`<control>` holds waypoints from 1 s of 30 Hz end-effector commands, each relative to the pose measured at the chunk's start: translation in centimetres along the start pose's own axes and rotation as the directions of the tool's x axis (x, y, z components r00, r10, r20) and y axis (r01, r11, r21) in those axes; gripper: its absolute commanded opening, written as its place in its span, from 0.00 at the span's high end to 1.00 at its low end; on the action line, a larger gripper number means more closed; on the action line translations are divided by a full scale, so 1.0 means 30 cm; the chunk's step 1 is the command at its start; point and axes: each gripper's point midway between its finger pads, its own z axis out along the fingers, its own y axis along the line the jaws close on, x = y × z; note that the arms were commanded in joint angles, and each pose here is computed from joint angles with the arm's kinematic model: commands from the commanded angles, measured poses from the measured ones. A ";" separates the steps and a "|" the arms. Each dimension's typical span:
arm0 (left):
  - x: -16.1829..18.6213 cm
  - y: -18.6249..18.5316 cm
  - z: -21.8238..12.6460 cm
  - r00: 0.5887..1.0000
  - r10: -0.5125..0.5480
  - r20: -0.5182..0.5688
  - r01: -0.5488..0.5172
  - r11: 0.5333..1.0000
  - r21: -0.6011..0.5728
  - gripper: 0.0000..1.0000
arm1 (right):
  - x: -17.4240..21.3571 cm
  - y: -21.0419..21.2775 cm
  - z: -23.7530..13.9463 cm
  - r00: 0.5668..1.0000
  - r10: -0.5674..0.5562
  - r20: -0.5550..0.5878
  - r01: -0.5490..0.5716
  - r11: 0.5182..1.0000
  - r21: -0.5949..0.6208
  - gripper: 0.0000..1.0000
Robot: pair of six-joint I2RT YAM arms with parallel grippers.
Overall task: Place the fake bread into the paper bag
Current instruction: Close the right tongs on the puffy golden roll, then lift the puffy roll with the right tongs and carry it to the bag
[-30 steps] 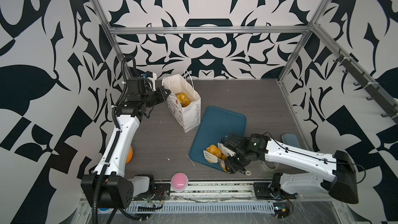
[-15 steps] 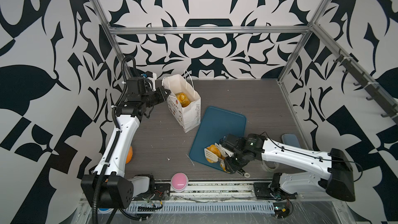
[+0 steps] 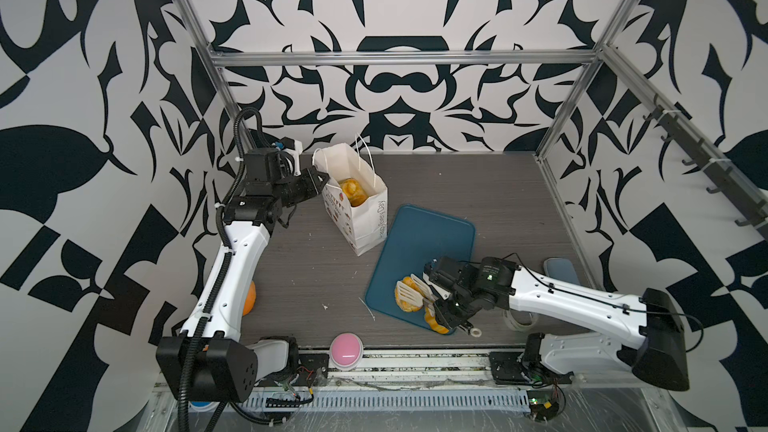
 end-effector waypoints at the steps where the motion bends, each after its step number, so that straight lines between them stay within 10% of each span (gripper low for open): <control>1: 0.024 0.012 0.014 1.000 -0.014 -0.022 0.014 1.000 0.006 1.00 | -0.084 0.014 -0.097 0.991 -0.015 0.135 0.016 1.000 -0.009 0.67; 30: 0.022 0.010 0.015 1.000 -0.016 -0.022 0.016 1.000 0.010 1.00 | -0.430 0.040 -0.588 0.848 -0.065 0.526 0.086 0.996 -0.016 0.66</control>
